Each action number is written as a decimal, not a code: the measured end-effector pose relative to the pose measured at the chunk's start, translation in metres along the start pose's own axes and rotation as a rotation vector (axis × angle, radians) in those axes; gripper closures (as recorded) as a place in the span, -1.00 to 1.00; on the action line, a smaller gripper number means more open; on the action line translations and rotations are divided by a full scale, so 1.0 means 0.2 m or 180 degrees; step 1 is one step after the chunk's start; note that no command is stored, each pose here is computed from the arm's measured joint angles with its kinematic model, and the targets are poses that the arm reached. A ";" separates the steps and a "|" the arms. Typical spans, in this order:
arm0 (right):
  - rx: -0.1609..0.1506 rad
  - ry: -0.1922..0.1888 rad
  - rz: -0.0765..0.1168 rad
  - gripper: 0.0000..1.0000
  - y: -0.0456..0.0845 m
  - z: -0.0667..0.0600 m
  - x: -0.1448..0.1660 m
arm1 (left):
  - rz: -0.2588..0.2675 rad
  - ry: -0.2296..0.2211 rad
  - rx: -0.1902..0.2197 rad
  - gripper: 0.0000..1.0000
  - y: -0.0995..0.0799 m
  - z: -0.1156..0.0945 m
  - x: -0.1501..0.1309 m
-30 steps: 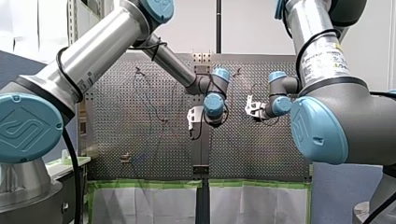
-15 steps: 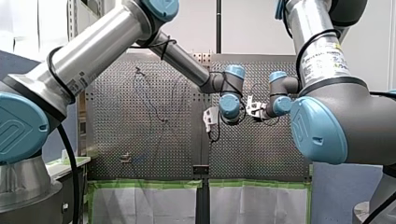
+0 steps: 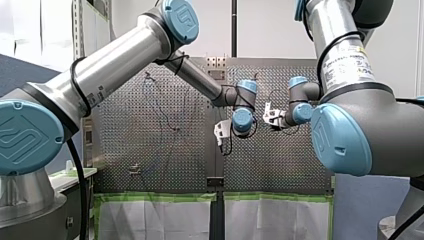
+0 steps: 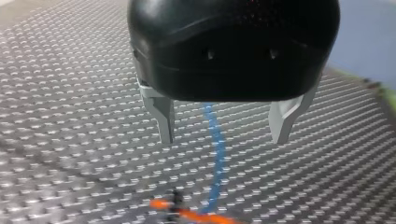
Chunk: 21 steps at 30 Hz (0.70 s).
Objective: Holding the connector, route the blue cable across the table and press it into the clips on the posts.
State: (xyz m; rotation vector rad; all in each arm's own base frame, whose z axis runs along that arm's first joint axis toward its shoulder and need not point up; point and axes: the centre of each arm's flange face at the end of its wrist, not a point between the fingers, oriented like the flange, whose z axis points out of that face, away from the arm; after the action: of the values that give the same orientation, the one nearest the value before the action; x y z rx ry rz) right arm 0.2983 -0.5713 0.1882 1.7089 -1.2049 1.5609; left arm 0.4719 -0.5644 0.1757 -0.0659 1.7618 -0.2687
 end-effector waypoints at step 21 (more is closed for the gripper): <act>-0.0007 0.0001 -0.0001 1.00 0.01 0.00 0.00 | -0.0128 -0.0061 0.0129 -1.00 -0.10 0.04 0.06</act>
State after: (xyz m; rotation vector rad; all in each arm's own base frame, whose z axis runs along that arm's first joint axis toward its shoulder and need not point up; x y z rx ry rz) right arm 0.2965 -0.5721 0.1880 1.7075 -1.2056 1.5590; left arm 0.4753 -0.5880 0.1675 -0.0746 1.7366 -0.3319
